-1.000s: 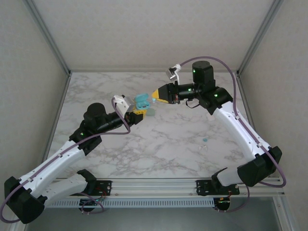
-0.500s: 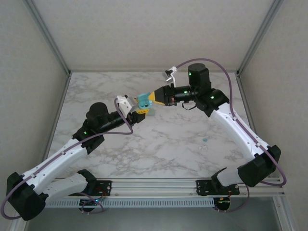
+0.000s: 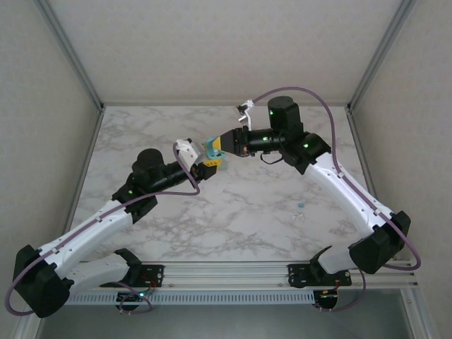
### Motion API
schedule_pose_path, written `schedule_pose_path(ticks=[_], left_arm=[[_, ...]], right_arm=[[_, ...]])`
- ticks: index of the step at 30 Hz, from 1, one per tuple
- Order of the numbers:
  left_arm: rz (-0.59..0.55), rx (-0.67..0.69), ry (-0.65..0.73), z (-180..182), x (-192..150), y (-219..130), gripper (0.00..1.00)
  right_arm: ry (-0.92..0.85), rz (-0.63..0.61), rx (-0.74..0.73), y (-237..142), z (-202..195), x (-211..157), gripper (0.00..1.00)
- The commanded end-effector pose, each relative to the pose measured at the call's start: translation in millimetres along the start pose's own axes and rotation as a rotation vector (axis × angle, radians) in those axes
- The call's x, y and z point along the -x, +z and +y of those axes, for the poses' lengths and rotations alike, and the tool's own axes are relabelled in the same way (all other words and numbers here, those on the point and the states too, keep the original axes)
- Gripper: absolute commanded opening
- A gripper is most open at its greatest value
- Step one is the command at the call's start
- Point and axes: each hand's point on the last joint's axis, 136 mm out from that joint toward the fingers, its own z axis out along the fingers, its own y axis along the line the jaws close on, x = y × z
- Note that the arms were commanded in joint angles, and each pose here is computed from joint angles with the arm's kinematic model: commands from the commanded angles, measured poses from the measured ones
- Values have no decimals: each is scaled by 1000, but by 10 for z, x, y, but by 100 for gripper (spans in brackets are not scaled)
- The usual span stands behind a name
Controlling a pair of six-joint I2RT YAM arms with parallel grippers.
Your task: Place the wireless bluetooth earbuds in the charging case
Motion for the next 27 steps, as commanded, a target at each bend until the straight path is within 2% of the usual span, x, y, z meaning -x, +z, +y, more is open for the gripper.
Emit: schedule_pose_path(ticks=[1,7,19,27], left_arm=[[-74,-14,16,-29,239,4,20],[-94,-14,4,-35,291,-21,20],[-102,21,-8,27,289,-7,21],[-117,39,-12,64,319,0,21]], right_arm=[[15,-10,-18,106,-101,19,18],[23,-14,-71,149,-239,2,18],[60,28,-51,219,-222,-82,20],[82,51,-120,236,-350,-155,21]])
